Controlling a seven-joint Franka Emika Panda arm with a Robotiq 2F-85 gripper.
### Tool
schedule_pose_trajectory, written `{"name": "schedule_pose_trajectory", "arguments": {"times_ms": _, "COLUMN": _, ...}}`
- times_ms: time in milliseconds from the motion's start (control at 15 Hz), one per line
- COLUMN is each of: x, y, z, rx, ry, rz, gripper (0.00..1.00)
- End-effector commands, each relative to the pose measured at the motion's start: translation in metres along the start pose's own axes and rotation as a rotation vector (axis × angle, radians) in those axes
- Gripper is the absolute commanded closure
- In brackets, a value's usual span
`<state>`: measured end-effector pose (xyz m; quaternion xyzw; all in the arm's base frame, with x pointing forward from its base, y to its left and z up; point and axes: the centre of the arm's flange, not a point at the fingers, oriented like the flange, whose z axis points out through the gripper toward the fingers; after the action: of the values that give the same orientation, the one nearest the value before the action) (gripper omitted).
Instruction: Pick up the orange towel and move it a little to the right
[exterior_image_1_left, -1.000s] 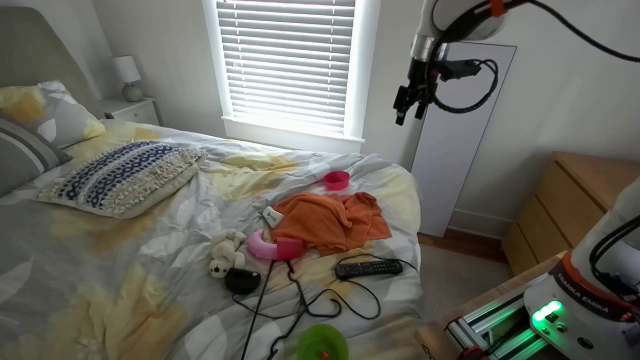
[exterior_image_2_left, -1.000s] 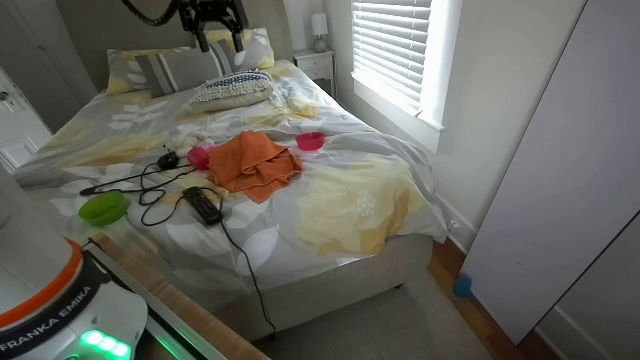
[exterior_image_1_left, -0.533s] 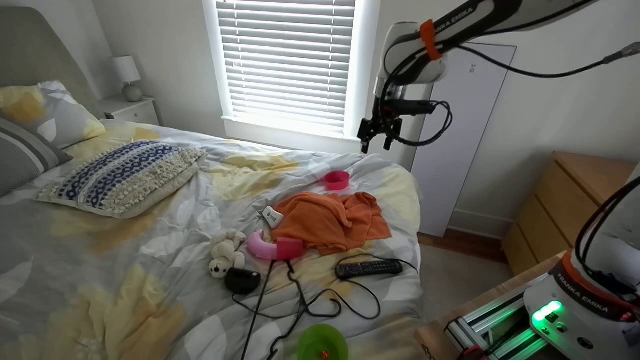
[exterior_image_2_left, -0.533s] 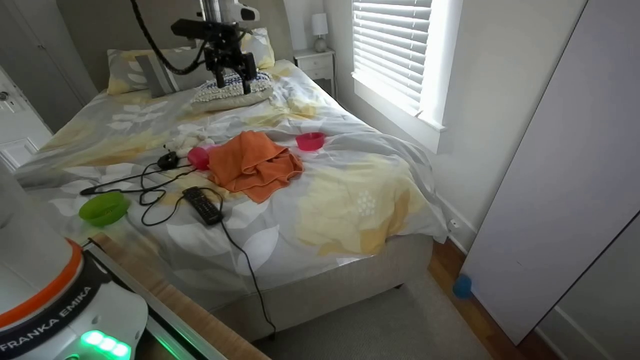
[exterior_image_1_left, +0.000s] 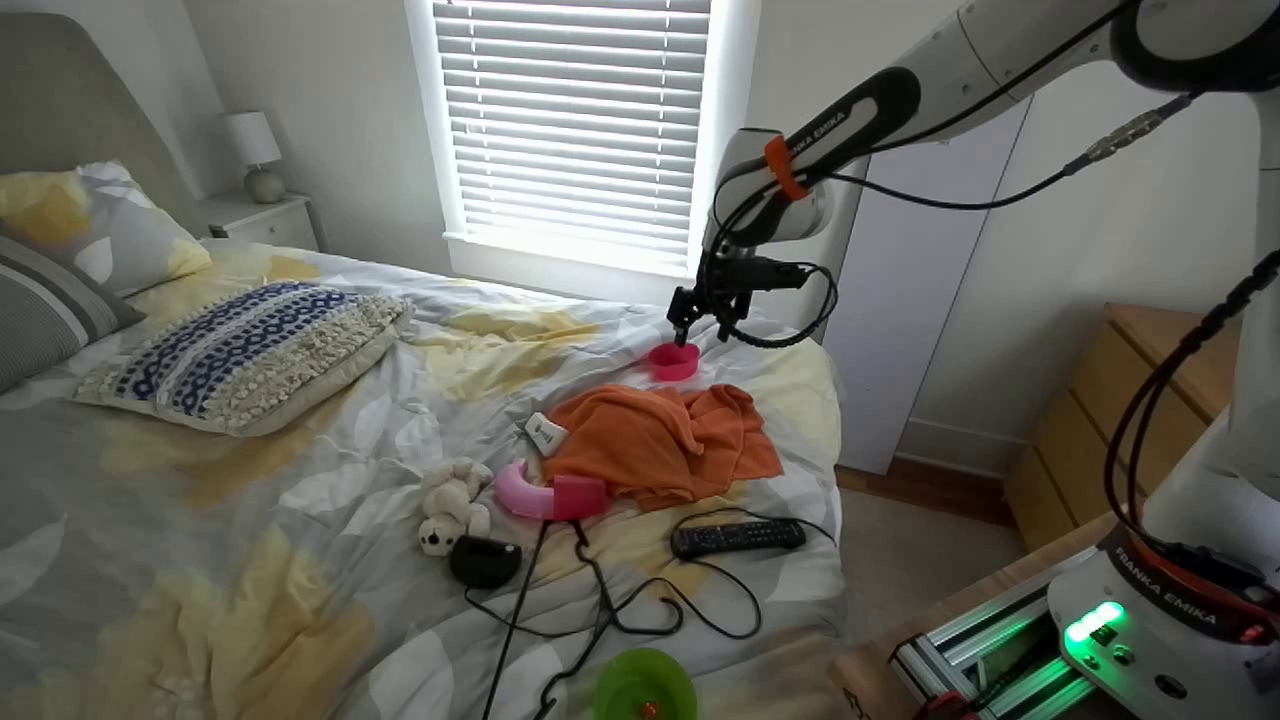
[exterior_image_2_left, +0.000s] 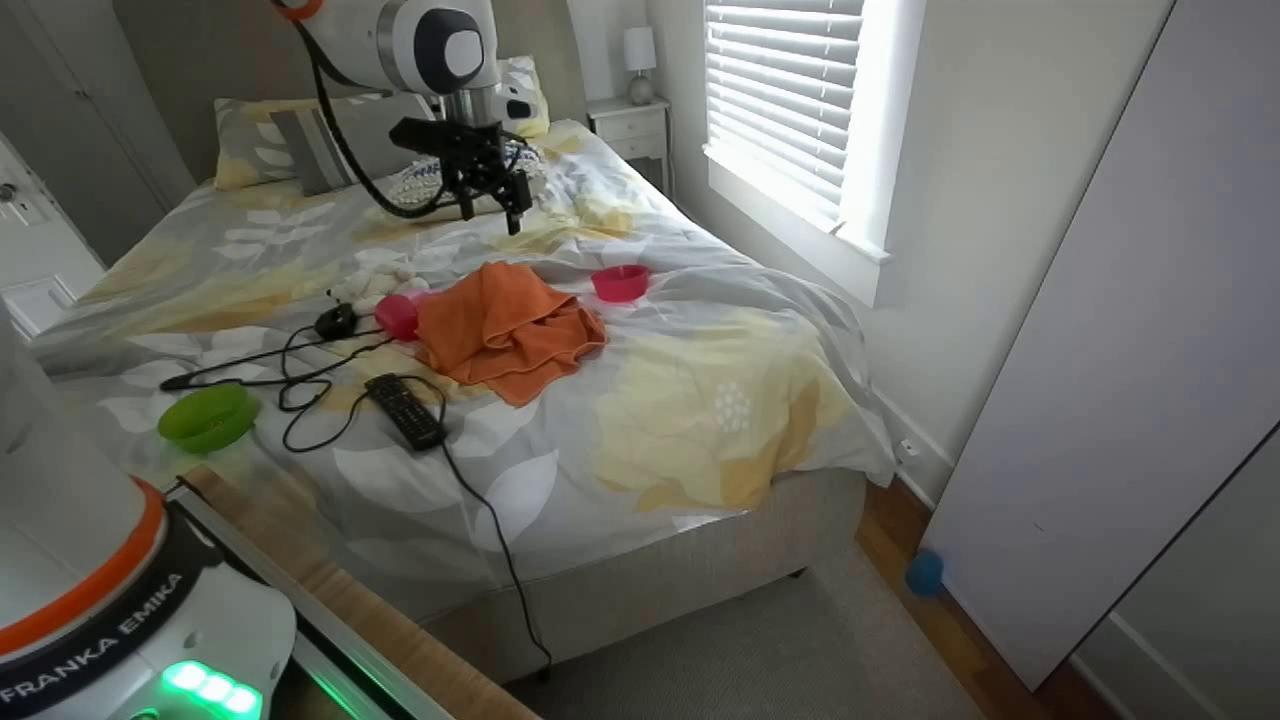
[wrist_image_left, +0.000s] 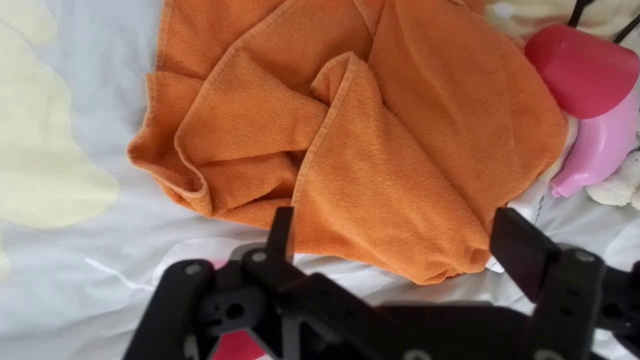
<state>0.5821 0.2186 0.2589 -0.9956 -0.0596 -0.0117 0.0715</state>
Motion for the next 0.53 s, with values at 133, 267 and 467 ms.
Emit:
{"name": "schedule_pose_trajectory", "arguments": {"times_ms": 133, "x": 0.003, "y": -0.001, "z": -0.003, "rx": 0.002, "ry": 0.008, "rz": -0.001, "gripper": 0.0}}
{"name": "schedule_pose_trajectory", "arguments": {"times_ms": 267, "x": 0.003, "y": -0.001, "z": -0.003, "rx": 0.002, "ry": 0.008, "rz": -0.001, "gripper": 0.0}}
{"name": "schedule_pose_trajectory", "arguments": {"times_ms": 467, "x": 0.023, "y": 0.02, "z": 0.025, "rx": 0.085, "ry": -0.002, "rz": -0.01, "gripper": 0.0}}
